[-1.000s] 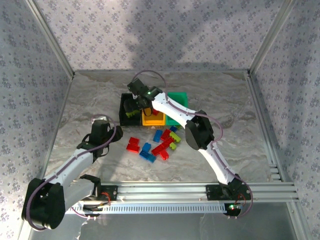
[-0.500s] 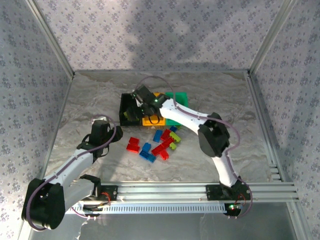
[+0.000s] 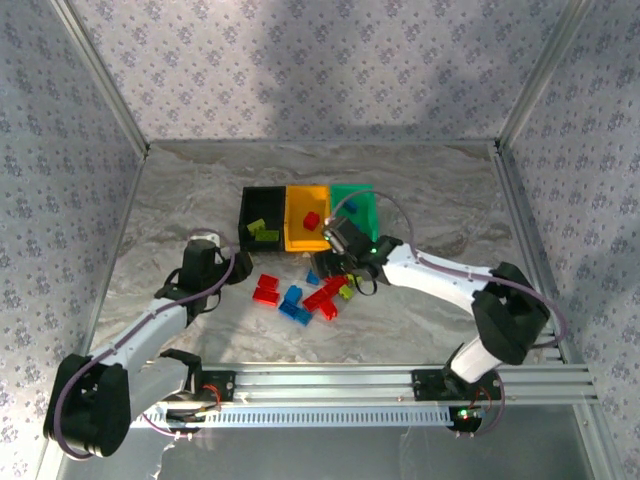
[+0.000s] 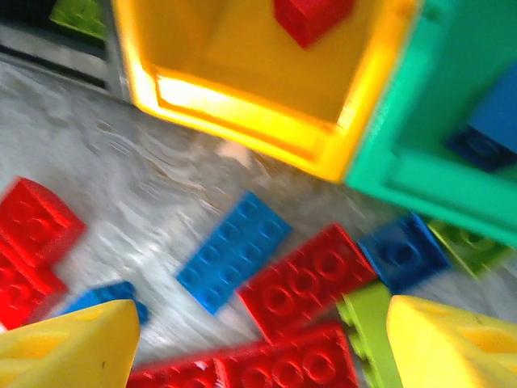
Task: Sort the legos into containers by color
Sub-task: Place the lego in the container, then pick up the lego from the middle-left of the table.
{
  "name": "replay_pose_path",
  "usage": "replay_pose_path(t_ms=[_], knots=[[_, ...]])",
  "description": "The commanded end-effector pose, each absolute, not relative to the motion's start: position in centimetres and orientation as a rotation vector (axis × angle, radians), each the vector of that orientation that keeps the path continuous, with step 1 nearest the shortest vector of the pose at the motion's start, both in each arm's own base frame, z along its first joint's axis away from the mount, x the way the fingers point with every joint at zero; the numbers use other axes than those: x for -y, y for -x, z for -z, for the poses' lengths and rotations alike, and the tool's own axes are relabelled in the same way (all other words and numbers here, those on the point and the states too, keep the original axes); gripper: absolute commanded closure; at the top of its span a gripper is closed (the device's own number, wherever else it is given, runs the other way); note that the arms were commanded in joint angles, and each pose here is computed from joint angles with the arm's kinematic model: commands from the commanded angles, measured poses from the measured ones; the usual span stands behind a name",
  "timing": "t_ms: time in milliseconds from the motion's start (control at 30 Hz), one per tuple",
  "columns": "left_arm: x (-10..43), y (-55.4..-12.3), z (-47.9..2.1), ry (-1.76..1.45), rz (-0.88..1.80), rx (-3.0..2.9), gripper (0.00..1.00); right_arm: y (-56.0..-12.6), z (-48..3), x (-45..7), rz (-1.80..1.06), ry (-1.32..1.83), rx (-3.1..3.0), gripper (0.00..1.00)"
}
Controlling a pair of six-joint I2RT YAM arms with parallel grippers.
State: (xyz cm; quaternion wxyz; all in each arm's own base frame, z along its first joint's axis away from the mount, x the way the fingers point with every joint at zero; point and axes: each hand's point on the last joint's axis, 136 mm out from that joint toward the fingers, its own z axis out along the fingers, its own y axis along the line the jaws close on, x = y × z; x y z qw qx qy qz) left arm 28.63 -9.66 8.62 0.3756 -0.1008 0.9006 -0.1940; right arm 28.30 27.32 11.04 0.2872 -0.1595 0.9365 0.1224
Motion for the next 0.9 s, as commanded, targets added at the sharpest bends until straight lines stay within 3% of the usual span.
replay_pose_path(t_ms=[0, 400, 667, 867], knots=[[10.5, -28.6, -8.8, 0.207, 0.542, -2.288, 0.36, -29.2, -12.6, -24.2, -0.27, 0.31, -2.437, 0.18], [15.6, -24.7, -8.2, 0.022, 0.579, -2.374, 0.36, -29.4, -11.4, -14.6, -0.259, 0.111, -2.438, 0.17], [12.9, -21.1, -6.9, 0.347, 0.539, -2.518, 0.36, -29.5, -9.9, -11.5, -0.16, 0.098, -2.441, 0.17], [13.3, -20.0, -7.0, 0.356, 0.586, -2.562, 0.36, -29.6, -9.0, -11.4, -0.193, 0.097, -2.447, 0.17]])
